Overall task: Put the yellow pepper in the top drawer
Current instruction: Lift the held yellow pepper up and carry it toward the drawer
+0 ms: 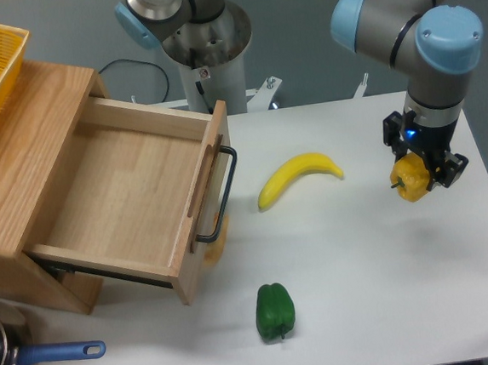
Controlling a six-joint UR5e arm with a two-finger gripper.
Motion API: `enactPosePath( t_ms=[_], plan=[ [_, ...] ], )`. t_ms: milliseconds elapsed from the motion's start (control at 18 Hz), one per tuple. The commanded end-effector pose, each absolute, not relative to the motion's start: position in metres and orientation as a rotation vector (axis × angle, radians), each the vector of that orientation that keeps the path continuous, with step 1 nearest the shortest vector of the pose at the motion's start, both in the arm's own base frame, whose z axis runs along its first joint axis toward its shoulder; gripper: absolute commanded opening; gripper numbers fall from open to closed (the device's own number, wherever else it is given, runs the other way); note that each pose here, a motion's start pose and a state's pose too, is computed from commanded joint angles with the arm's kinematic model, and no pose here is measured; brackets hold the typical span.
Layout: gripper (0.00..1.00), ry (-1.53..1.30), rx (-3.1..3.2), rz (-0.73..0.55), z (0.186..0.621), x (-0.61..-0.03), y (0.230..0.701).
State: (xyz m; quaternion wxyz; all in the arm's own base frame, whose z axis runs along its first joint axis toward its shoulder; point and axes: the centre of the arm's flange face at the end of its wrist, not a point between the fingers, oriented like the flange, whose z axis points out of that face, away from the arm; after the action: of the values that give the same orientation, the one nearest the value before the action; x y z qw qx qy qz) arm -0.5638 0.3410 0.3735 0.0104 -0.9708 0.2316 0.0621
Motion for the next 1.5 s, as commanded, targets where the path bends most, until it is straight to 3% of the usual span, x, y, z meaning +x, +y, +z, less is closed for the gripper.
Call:
enactPosePath(
  t_ms=[556,722,1111,1500],
  plan=[
    [0.59,0.625,-3.052,0.174,0.371,-0.561,0.33],
    [0.59,0.518,-3.063,0.183,0.385,-0.549,0.329],
    [0.59,0.54,-3.07,0.069,0.42,-0.504,0.326],
    [0.59,0.423,-3.028,0.096,0.443,-0.461,0.352]
  ],
)
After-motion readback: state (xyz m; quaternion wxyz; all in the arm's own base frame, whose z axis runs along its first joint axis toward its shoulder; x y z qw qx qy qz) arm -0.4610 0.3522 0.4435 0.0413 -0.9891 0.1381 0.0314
